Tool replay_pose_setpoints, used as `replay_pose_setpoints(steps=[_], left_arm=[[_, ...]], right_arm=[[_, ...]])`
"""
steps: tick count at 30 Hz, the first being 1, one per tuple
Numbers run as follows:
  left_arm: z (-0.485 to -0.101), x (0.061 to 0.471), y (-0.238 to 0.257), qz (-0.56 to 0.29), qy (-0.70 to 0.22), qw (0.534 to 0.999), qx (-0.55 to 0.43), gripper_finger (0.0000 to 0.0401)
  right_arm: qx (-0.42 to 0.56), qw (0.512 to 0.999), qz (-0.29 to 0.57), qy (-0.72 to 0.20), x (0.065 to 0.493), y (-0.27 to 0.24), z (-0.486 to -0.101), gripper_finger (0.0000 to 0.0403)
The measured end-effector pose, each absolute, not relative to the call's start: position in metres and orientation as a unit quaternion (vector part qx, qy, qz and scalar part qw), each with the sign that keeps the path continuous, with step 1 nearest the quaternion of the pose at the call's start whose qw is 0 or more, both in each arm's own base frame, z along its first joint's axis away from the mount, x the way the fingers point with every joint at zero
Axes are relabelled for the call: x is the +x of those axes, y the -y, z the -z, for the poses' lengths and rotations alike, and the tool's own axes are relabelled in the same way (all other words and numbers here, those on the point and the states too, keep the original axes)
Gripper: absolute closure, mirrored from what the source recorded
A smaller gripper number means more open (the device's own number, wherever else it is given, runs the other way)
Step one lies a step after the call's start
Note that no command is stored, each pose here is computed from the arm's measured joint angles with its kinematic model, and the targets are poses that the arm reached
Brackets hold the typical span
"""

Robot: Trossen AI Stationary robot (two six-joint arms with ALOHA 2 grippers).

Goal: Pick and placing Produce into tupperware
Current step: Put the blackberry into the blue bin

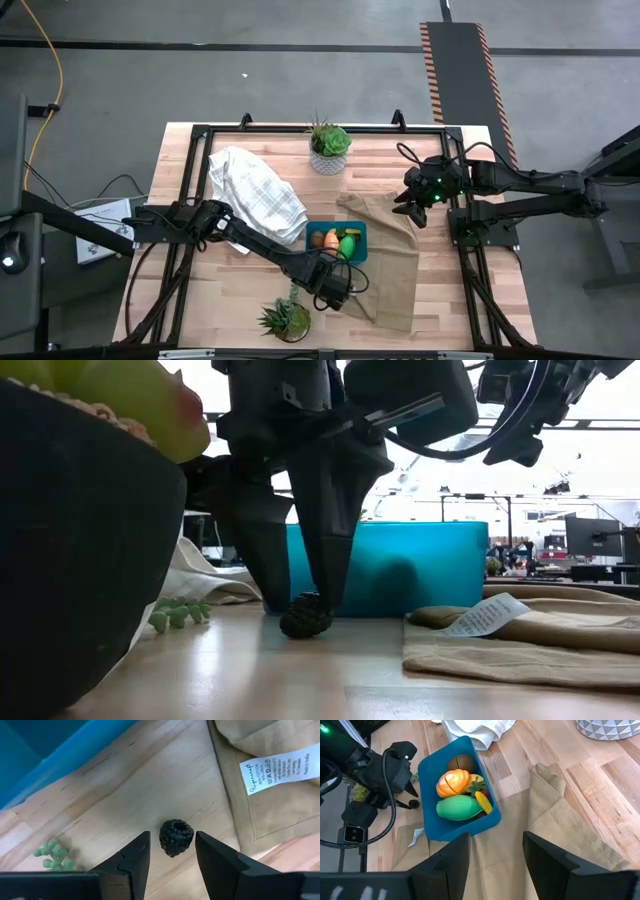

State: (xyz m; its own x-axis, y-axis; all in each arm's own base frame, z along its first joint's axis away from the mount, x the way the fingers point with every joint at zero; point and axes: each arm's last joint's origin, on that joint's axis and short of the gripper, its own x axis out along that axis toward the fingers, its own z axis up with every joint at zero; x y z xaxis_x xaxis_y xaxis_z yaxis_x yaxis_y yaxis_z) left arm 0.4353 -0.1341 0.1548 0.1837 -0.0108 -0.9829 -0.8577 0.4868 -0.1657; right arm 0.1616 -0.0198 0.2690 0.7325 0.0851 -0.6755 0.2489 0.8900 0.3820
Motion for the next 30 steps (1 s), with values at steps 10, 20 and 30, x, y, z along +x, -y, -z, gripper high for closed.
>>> replay_pose_setpoints(steps=[10,20,30], left_arm=[[-0.1541,0.4295,0.1322,-0.337,-0.57,0.648,-0.376,0.0256],[-0.155,0.4323,0.1331,-0.328,-0.561,0.655,-0.384,0.0256],[-0.1549,0.4321,0.1331,-0.322,-0.566,0.659,-0.376,0.0256]], right_arm=[[0.23,0.902,0.045,-0.363,0.1616,0.0198,-0.2691,0.0229],[0.23,0.902,0.045,-0.363,0.1616,0.0198,-0.2691,0.0229],[0.228,0.902,0.05,-0.362,0.1616,0.02,-0.269,0.0229]])
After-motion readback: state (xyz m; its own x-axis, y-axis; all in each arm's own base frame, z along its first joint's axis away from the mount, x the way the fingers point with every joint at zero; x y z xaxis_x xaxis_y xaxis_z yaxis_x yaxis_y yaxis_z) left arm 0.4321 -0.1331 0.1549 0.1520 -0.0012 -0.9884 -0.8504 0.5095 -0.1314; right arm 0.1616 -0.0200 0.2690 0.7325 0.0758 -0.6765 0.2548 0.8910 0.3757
